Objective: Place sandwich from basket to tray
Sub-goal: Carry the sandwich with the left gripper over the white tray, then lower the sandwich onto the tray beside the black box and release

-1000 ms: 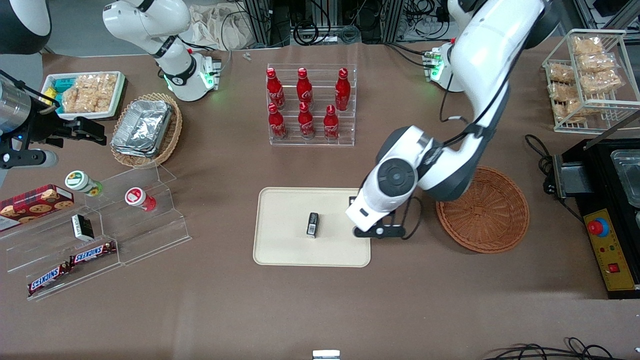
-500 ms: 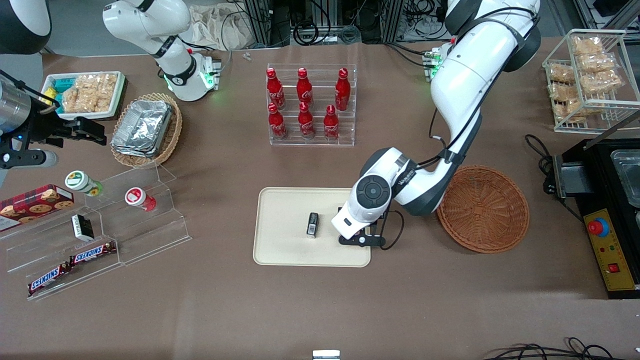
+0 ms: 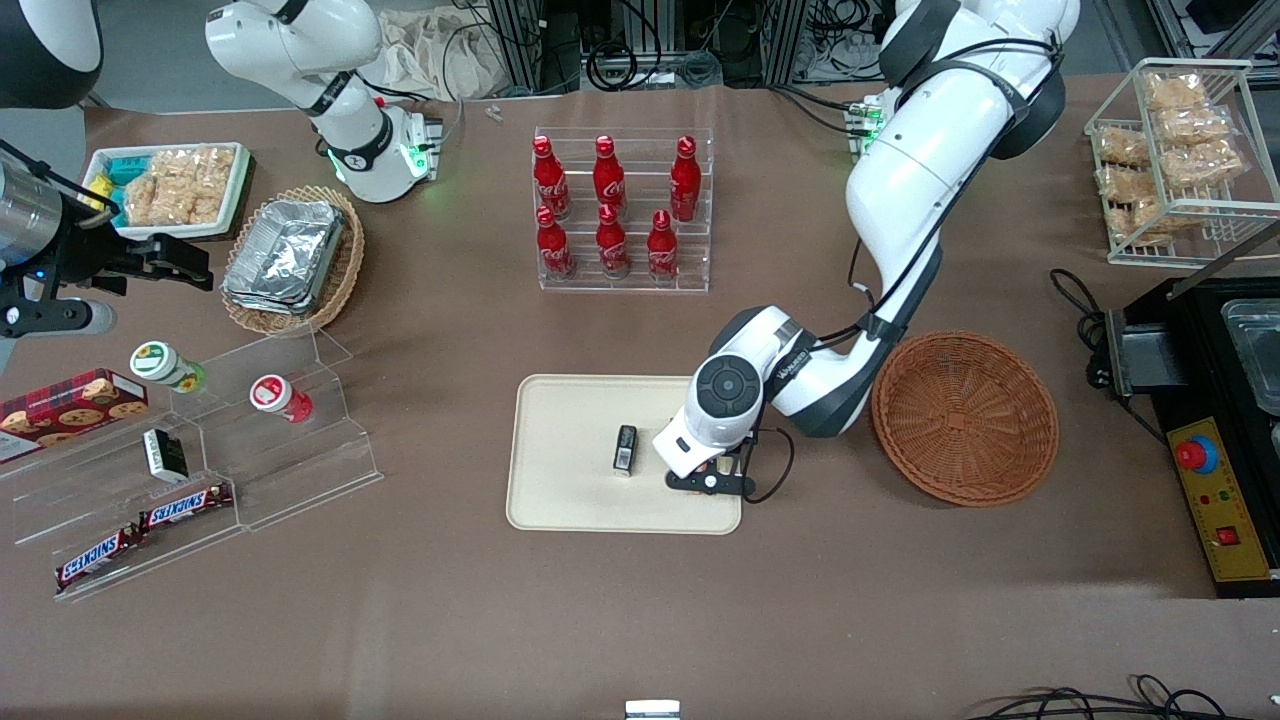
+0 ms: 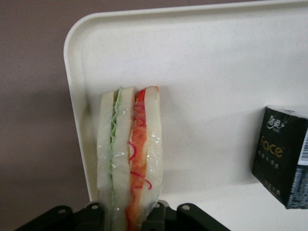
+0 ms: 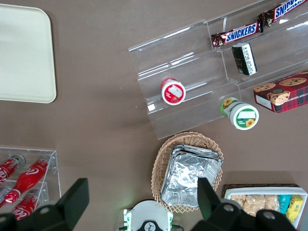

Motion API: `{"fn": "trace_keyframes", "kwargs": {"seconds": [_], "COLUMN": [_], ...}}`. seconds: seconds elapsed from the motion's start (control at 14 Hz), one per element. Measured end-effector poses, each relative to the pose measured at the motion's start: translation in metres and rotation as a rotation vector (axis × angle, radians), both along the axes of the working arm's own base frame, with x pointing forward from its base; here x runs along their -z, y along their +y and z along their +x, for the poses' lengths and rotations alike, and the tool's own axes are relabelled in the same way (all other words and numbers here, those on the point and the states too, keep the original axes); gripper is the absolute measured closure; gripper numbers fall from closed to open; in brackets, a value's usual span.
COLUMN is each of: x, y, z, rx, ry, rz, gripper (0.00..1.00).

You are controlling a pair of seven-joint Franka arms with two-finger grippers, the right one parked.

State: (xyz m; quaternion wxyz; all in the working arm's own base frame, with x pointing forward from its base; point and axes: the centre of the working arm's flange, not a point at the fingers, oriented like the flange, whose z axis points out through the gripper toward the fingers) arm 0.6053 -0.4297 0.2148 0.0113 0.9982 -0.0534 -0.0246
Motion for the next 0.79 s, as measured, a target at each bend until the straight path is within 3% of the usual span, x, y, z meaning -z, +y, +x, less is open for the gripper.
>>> {"fn": "trace_keyframes", "kwargs": {"seconds": [0.14, 0.43, 0.64, 0.79], "x": [-0.003, -0.040, -0.088, -0.125], "y": [0.000, 0.012, 0.045, 0.070], "z": [0.003, 0.020, 0.037, 0.046], "rx": [0.006, -0.017, -0.061, -0.097], "ry": [-0.016, -0.068, -0.087, -0.099], "rz": [0.003, -0.002, 0.022, 0.033], "gripper": [0.74, 0.35, 0.04, 0.00]}}
